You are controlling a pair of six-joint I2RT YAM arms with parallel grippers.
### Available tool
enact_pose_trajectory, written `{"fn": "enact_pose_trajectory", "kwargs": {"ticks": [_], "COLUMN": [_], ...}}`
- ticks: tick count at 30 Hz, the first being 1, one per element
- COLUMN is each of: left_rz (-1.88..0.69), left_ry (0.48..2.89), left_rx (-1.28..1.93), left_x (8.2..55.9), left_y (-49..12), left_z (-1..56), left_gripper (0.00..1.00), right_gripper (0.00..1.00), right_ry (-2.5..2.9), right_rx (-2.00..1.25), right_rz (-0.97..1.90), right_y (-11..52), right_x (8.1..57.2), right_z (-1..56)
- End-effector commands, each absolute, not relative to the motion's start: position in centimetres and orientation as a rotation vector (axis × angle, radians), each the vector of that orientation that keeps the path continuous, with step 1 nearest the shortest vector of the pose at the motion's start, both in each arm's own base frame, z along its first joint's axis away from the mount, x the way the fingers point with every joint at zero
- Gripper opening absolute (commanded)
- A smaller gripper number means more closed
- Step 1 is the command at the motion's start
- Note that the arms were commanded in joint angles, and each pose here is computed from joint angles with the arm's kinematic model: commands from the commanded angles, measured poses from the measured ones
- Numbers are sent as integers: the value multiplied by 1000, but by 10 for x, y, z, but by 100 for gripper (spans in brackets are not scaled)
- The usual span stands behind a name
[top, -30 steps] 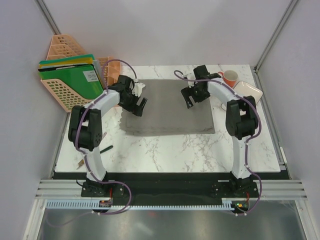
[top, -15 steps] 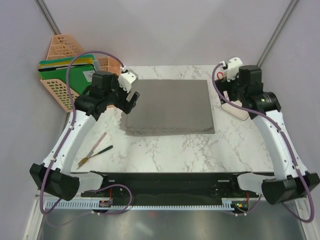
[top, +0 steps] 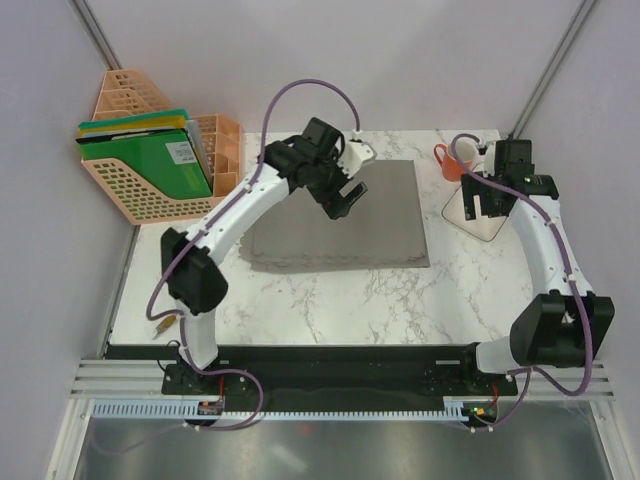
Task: Set the dinner table for one person
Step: Move the plate to the corner of the board.
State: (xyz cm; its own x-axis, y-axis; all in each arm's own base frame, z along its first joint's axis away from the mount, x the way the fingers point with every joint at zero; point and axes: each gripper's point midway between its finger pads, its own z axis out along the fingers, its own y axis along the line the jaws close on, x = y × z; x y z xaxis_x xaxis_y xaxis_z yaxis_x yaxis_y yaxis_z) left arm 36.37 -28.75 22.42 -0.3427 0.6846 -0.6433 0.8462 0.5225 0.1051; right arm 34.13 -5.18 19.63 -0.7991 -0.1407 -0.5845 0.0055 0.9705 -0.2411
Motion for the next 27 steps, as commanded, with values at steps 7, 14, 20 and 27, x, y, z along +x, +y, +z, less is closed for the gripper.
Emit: {"fn": "enact_pose_trajectory", "kwargs": {"ticks": [7, 14, 20, 27], "left_rz": [-369, -277, -203, -123], "left_ry": [2225, 2122, 2081, 2037], "left_rx": [1292, 1296, 1272, 1224], "left_x": [346, 317, 301, 298], "left_y": [-298, -258, -231, -210], "left_z": [189, 204, 214, 225], "left_gripper": [100, 100, 100, 100], "right_gripper": [94, 91, 90, 90], "right_ry": [2520, 2608, 2593, 2570], "right_rx": [257, 330, 389, 482], "right_rz": [-194, -118, -102, -74], "right_y": [-143, -161, -176, -208], "right_x": [389, 429, 464, 482], "right_z": [174, 122, 101, 85]}}
